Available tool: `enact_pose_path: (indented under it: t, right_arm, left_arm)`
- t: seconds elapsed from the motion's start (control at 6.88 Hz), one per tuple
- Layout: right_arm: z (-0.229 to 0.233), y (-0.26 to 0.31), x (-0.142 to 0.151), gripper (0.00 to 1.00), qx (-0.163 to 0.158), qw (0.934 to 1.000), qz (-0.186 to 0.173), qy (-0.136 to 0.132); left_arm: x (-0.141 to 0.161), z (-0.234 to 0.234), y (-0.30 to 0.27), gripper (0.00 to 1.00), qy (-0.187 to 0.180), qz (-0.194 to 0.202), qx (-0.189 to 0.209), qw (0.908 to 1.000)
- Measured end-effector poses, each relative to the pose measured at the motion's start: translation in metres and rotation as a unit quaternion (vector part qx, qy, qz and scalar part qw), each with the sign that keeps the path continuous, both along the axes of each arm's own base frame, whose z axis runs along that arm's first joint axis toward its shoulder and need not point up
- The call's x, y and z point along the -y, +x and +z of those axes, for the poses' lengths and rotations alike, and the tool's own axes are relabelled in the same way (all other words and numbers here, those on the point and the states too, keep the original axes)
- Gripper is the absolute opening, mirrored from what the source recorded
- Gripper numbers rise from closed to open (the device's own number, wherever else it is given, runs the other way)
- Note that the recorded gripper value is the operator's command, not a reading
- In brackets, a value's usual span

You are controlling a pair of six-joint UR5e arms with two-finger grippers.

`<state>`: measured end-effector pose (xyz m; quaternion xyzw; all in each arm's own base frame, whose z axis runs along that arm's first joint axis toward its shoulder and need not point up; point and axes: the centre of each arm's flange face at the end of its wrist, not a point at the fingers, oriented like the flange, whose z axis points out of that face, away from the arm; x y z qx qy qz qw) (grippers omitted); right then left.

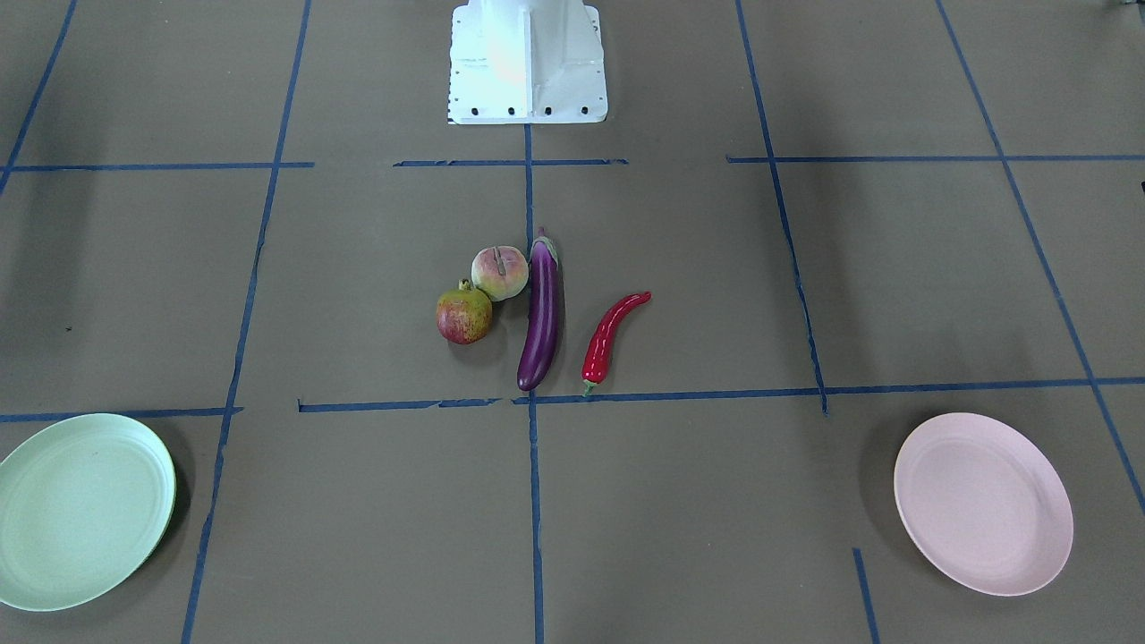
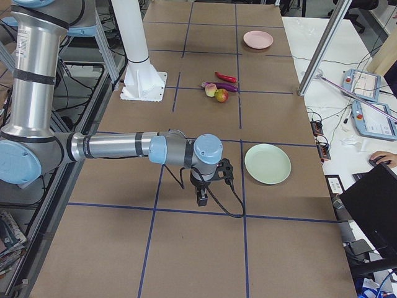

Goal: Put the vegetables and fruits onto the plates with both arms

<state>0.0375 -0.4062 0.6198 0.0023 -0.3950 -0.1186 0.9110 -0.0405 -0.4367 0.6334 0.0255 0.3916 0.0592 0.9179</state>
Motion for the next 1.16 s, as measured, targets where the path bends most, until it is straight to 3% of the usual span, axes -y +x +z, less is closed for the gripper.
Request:
enact_pose_path:
  t: [0.44, 0.73, 1.16]
  right_arm:
    - [-0.039, -0.044, 0.020, 1.00, 0.027, 0.9992, -0.012, 0.028]
    - [-0.096, -0.114, 0.055, 1.00, 0.044, 0.9988, 0.020, 0.012]
    - [-0.203, -0.237, 0.089, 1.00, 0.061, 0.9953, 0.066, -0.034]
  left_arm:
    - [0.001, -0.007, 0.001, 1.00, 0.006, 0.001, -0.001, 1.0000]
    - [0.002, -0.009, 0.003, 1.00, 0.014, 0.002, -0.002, 0.9999]
    - [0.007, -0.017, 0.005, 1.00, 0.032, 0.004, -0.003, 0.9995]
